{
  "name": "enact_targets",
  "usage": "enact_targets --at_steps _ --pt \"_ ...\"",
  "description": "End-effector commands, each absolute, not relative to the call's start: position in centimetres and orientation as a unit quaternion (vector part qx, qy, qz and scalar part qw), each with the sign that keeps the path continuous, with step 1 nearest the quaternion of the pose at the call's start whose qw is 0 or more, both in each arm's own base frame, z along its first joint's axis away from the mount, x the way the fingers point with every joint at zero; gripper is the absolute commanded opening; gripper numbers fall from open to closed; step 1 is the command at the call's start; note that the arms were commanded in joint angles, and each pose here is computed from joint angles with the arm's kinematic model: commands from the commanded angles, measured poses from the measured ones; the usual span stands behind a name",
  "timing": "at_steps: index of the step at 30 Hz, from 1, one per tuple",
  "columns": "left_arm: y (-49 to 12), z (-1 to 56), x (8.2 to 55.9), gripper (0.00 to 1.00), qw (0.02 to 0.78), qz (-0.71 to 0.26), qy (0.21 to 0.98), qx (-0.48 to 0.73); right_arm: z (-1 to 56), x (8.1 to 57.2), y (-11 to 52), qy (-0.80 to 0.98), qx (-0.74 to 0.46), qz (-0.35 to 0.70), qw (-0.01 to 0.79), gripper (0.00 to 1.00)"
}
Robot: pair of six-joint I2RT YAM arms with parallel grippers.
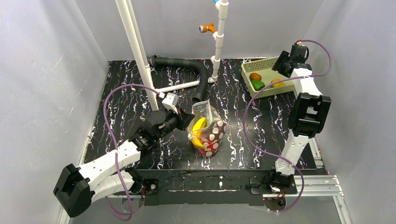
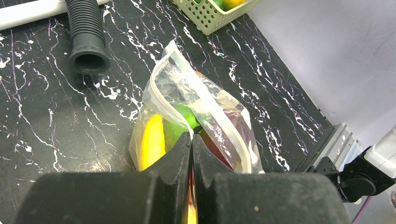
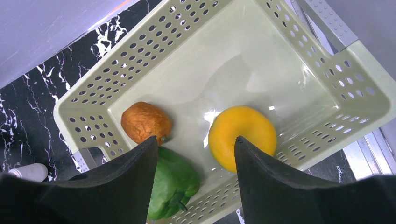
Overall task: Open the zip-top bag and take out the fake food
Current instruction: Place the fake fruit in the bin, then adjust the zipper food storage bag at the center of the board.
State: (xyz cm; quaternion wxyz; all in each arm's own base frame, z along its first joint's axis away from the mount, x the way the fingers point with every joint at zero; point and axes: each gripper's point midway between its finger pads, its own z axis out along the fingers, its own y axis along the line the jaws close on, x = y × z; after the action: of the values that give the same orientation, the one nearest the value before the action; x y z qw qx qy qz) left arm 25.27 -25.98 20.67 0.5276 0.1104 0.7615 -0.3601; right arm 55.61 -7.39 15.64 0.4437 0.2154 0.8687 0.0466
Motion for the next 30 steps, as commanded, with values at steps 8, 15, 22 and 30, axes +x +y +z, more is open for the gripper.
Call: enact_targets --at_steps 8,15,22,30 --pt "-25.9 23.2 25.3 0.0 0.549 -0.374 0.739 0.108 17.6 54.7 -5.2 0.86 0.193 0.101 0.462 0.66" --pt "-26.0 23.5 25.3 0.0 0.552 -0.381 0.734 0.106 18.3 52.7 -2.1 0.861 0.158 0.165 0.454 0.63" --pt "-26.5 24.2 24.8 0.0 0.549 -0.397 0.726 0.117 19.0 49.6 2.5 0.864 0.096 0.229 0.437 0.61" --pt "-26.7 24.5 24.7 0.0 0.548 -0.404 0.723 0.12 20.0 44.0 10.7 0.867 -0.051 0.312 0.385 0.59"
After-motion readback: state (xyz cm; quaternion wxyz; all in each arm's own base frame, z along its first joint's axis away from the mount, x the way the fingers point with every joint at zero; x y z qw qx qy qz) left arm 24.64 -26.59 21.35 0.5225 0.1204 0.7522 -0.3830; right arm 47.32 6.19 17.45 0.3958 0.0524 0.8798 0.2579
